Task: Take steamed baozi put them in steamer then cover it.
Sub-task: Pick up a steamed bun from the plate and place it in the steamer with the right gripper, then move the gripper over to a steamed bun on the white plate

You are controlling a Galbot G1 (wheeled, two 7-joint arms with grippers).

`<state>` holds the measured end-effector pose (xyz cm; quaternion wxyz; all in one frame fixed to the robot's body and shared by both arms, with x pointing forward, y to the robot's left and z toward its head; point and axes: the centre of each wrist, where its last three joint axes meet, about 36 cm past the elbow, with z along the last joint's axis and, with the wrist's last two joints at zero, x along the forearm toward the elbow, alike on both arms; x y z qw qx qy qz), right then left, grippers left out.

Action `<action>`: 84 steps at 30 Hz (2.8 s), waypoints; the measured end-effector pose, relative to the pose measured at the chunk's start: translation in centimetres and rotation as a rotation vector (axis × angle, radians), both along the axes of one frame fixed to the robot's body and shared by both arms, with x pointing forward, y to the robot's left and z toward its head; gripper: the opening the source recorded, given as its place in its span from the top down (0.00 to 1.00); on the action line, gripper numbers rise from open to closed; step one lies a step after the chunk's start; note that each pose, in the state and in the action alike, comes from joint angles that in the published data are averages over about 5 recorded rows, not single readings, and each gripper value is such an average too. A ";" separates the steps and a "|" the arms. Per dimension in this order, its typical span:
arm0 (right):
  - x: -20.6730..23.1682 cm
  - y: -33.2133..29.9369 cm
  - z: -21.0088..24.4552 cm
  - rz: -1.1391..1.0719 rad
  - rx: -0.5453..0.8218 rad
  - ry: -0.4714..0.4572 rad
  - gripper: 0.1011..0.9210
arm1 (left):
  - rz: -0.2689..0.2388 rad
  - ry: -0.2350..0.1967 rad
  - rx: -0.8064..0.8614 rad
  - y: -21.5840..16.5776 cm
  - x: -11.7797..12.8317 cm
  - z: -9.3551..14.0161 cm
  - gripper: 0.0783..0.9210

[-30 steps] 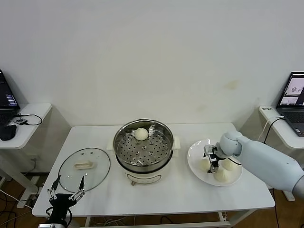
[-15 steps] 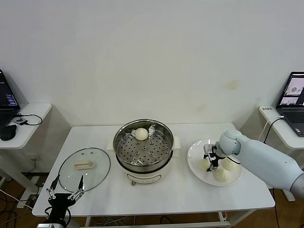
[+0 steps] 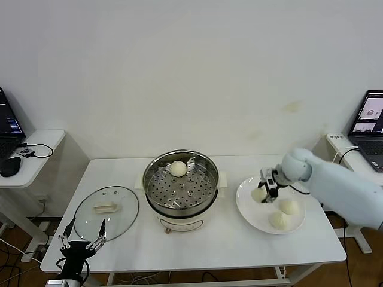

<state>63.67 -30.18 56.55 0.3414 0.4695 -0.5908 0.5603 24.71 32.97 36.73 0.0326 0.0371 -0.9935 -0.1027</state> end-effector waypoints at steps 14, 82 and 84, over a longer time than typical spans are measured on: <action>1.1 11.2 11.5 0.077 0.162 -0.069 0.36 | 0.000 -0.004 -0.003 0.4 0.5 -0.1 0.12; 0.8 14.3 11.2 0.202 0.023 0.001 0.12 | -0.008 -0.031 0.015 0.2 0.3 -0.2 0.12; 0.3 11.6 11.0 0.200 -0.004 0.007 0.12 | -0.012 -0.028 0.017 0.2 0.4 -0.3 0.12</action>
